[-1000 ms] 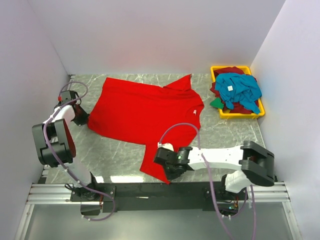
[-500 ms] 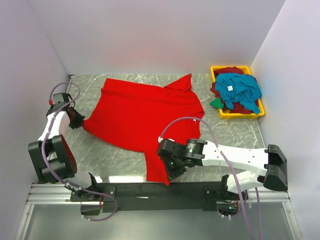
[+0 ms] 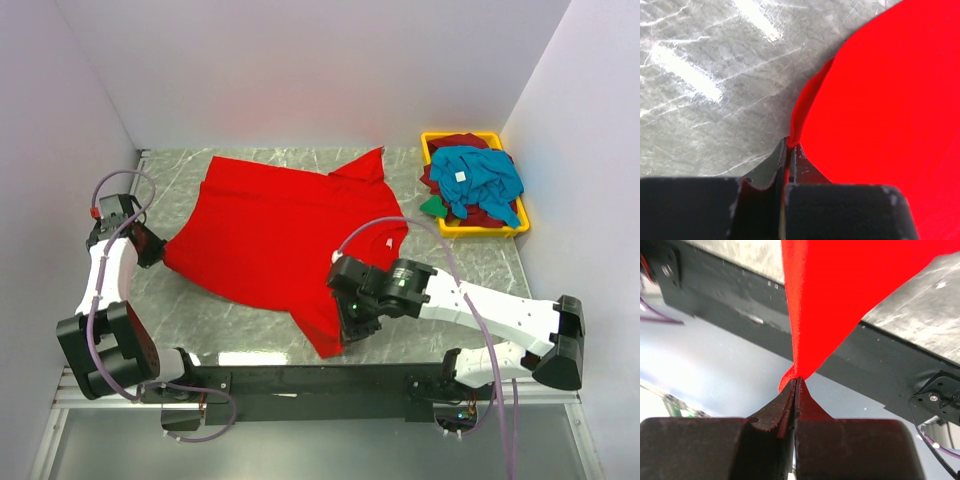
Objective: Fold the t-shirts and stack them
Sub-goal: Fold the tshirt
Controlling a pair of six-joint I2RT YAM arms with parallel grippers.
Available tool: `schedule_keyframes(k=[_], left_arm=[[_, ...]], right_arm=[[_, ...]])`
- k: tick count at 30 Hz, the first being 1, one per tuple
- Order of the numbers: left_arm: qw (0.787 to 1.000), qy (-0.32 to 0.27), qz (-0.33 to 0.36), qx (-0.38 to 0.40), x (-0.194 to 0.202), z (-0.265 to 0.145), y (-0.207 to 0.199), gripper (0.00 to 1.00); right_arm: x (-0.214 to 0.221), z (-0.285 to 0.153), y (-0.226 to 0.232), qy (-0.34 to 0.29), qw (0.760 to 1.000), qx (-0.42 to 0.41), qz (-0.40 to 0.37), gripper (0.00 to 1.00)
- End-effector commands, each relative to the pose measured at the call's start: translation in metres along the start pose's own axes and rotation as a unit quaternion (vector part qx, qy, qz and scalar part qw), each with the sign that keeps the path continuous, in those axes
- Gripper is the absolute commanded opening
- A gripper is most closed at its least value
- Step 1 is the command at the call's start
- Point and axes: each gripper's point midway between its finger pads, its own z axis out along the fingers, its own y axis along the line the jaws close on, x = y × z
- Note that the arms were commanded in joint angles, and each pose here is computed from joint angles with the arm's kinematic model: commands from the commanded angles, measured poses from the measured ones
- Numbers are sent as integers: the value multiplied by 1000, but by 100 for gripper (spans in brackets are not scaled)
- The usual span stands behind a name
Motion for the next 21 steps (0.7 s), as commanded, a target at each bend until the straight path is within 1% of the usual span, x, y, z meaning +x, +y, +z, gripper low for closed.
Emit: schedule_keyframes(k=[1, 5, 8, 9, 10, 11, 12, 13, 15, 17, 19, 20, 21], left_arm=[[1000, 5, -12, 16, 2, -3, -5, 1], [999, 11, -20, 34, -4, 4, -17, 1], [999, 10, -18, 45, -16, 9, -28, 1], [998, 5, -16, 54, -25, 7, -35, 1], [998, 12, -14, 57, -25, 12, -39, 1], [997, 17, -12, 72, -27, 13, -46, 1], [996, 11, -9, 82, -36, 10, -53, 1], [996, 17, -6, 86, -37, 15, -57, 1], [995, 9, -2, 96, -49, 13, -67, 1], [995, 13, -1, 95, -54, 18, -71, 1], [994, 14, 4, 108, -62, 17, -81, 1], [994, 25, 4, 109, -61, 23, -83, 1], [992, 21, 10, 122, -67, 22, -90, 1]], right_arm=[[-23, -19, -3, -39, 998, -14, 40, 0], [-53, -18, -21, -73, 994, -13, 75, 0], [-82, -18, -36, -101, 990, -7, 94, 0], [-92, -20, -38, -112, 990, -7, 88, 0], [-103, -22, -45, -120, 988, -2, 100, 0], [-110, -18, -49, -119, 988, 6, 102, 0], [-120, -21, -50, -131, 987, 5, 95, 0], [-127, -21, -54, -135, 986, 11, 97, 0], [-146, -20, -61, -142, 984, 20, 101, 0], [-161, -16, -72, -143, 983, 36, 112, 0], [-174, -21, -76, -150, 982, 38, 112, 0], [-178, -17, -81, -146, 982, 46, 113, 0], [-185, -21, -86, -152, 980, 50, 115, 0]])
